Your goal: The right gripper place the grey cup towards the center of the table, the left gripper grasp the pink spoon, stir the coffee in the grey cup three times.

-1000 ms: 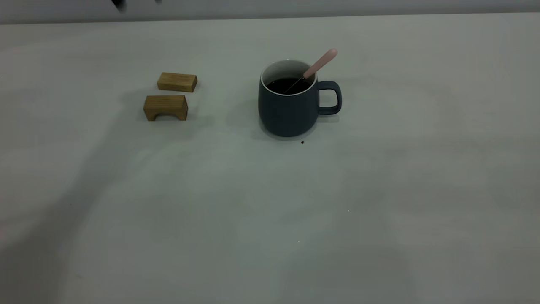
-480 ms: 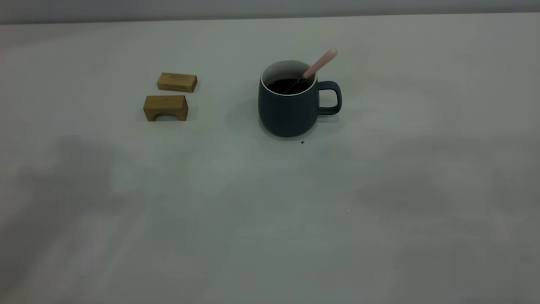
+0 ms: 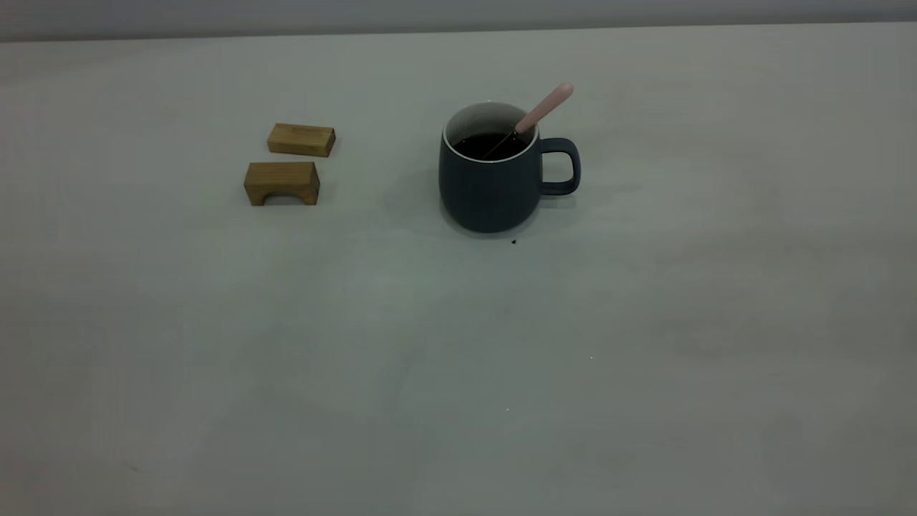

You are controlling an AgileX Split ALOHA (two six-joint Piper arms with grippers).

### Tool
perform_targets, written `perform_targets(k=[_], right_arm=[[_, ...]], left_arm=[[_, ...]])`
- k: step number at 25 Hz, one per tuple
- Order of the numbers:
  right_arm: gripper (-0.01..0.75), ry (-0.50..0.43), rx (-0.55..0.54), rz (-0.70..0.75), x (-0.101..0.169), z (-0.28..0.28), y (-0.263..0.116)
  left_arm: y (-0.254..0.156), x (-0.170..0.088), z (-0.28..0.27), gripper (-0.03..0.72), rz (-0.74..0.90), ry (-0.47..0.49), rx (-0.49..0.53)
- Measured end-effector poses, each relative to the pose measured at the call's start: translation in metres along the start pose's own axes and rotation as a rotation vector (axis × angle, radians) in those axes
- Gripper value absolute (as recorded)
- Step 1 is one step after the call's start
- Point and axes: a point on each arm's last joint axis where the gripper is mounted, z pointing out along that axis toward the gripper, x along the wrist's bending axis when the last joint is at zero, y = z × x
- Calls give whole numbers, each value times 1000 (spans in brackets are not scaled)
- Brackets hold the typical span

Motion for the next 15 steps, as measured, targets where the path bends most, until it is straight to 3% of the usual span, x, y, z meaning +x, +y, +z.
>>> perform_targets(k=[4,10,15], right_arm=[[377,0,0,0,0,0,0],[377,0,0,0,0,0,0],[377,0,0,0,0,0,0]], left_arm=[[-37,-5,8,417,-76,55,-77],[-55,-9,27,417,-174,172,-20],[-55,-10,27,416,-188,185,-19]])
